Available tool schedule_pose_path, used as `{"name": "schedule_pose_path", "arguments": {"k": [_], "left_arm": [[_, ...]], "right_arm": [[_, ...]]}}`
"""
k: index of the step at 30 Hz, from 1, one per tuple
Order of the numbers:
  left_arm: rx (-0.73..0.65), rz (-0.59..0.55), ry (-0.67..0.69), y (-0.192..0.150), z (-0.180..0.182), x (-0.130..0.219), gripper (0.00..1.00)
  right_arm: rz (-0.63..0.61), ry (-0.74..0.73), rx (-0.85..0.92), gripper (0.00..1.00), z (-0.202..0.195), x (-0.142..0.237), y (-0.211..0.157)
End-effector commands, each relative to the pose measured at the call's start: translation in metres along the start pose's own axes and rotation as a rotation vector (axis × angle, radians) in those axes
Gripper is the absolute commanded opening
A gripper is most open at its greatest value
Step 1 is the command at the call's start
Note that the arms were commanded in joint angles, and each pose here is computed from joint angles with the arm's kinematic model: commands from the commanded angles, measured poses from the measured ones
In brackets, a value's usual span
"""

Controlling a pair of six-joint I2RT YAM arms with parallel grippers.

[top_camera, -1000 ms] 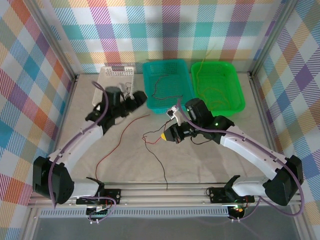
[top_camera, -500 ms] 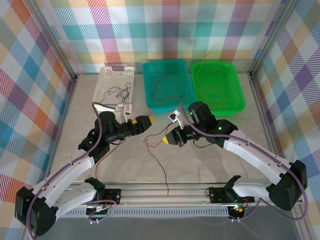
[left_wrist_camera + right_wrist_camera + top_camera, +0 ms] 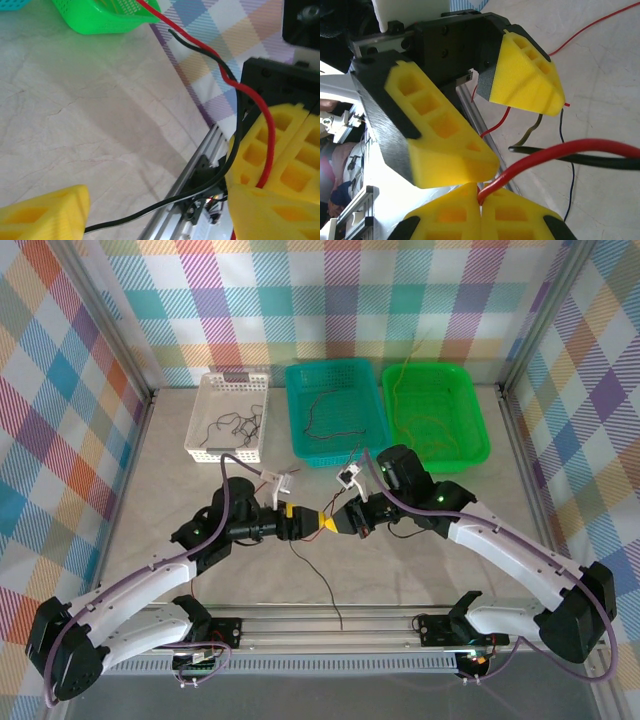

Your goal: Untangle the cables

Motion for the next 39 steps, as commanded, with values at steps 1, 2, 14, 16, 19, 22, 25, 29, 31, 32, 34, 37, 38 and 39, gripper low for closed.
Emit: {"name": "schedule_pose_path", "arguments": {"k": [1, 2, 14, 16, 19, 22, 25, 29, 31, 32, 34, 37, 38, 39], "left_arm": [[-0.042, 0.018, 0.068, -0.009, 0.009, 0.0, 0.7], [-0.044, 0.008, 0.092, -0.008, 0.012, 0.001, 0.7], [-0.042, -0.002, 0.121, -0.011, 0.023, -0.006, 0.71], [-0.045, -0.011, 0.116, -0.01, 0.022, -0.006, 0.61], [-0.046, -0.024, 0.1, -0.009, 0.021, -0.007, 0.5], [-0.041, -0.032, 0.098, -0.009, 0.022, -0.009, 0.34], [-0.039, -0.043, 0.088, -0.008, 0.022, -0.009, 0.18], [-0.036, -0.053, 0.101, -0.008, 0.023, -0.009, 0.0], [-0.036, -0.067, 0.113, -0.007, 0.024, -0.007, 0.0], [-0.031, -0.072, 0.12, -0.007, 0.026, -0.006, 0.0], [-0.025, -0.082, 0.111, -0.006, 0.024, -0.005, 0.0], [-0.025, -0.059, 0.047, -0.007, 0.016, -0.008, 0.12], [-0.023, -0.047, 0.034, -0.007, 0.015, -0.009, 0.26], [-0.018, -0.034, 0.016, -0.009, 0.013, -0.01, 0.42]], "right_arm": [[-0.022, 0.065, 0.049, 0.0, 0.014, 0.005, 0.004], [-0.022, 0.064, 0.05, 0.0, 0.014, 0.005, 0.003], [-0.016, 0.099, 0.058, 0.0, 0.018, 0.006, 0.0], [-0.016, 0.106, 0.057, 0.0, 0.018, 0.006, 0.0], [-0.014, 0.113, 0.055, 0.0, 0.018, 0.005, -0.001], [-0.012, 0.118, 0.049, 0.0, 0.018, 0.005, -0.003], [-0.011, 0.115, 0.042, 0.0, 0.016, 0.004, -0.005], [-0.011, 0.113, 0.04, 0.0, 0.015, 0.004, -0.008], [-0.011, 0.108, 0.035, 0.0, 0.014, 0.005, -0.01], [-0.011, 0.109, 0.034, 0.0, 0.014, 0.005, -0.01], [-0.013, 0.106, 0.032, 0.0, 0.013, 0.005, -0.012], [-0.028, 0.104, 0.036, 0.0, 0.013, 0.007, -0.011], [-0.033, 0.127, 0.045, 0.0, 0.017, 0.009, -0.01], [-0.04, 0.161, 0.058, 0.0, 0.021, 0.012, -0.009]]}}
Point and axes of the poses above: each hand's point on the last joint's axis, 136 mm out from that joint toward the fingers, its own x axis back along the fingers, its own z axis along the line the jaws close on, y = z × x, the point moved 5 cm from there along x, back along the fingers, and after that the axes turned 4 degrees about -x, right-handed, at the moved point
